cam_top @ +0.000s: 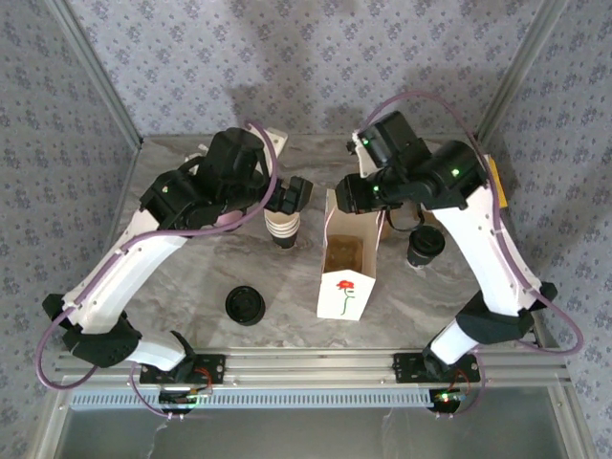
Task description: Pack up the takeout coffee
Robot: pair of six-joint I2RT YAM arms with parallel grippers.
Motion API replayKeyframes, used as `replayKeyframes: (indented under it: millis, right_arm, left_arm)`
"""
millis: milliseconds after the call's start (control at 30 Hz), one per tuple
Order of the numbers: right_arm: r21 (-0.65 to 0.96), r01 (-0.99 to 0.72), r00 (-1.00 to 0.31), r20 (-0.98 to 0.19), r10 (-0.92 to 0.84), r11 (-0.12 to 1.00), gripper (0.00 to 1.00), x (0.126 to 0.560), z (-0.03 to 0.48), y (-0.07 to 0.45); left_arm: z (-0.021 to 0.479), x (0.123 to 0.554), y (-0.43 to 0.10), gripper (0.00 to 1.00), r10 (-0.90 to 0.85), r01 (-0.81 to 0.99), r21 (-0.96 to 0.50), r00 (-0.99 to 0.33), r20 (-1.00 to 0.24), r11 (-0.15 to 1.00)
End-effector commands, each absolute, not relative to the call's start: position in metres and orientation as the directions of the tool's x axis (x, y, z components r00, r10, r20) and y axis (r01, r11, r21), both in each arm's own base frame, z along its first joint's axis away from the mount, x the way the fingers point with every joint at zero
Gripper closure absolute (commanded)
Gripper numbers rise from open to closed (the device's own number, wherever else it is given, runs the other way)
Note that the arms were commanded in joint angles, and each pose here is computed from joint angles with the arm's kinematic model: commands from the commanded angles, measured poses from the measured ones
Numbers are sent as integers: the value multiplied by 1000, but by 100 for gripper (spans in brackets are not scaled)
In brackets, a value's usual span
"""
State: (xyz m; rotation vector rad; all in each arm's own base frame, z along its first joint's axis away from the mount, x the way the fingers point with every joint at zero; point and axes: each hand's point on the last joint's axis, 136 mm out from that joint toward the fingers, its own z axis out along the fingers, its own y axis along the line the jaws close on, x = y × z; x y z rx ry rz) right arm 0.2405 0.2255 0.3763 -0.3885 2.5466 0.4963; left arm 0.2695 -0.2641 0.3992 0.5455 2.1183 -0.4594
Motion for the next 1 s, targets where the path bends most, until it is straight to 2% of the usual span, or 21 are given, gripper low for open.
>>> replayKeyframes:
  millis: [0, 200, 433, 967]
  right_arm:
    - [169, -273, -850, -504, -155, 947, 69, 238, 367, 203]
    - [105, -250, -865, -470, -173, 963, 70, 236, 354, 198]
    - [95, -256, -879, -437, -191, 962, 70, 233, 344, 199]
    - [92, -262, -896, -394, -207, 961, 69, 225, 336, 198]
  left_arm:
    - [407, 263, -275, 0, 163, 567, -192, -515, -842, 801]
    - [398, 253, -294, 0, 151, 613, -253, -529, -835, 749]
    - [399, 241, -311, 0, 175, 659, -257, -515, -839, 707]
    - [395, 239, -322, 0, 164, 663, -276, -520, -838, 695]
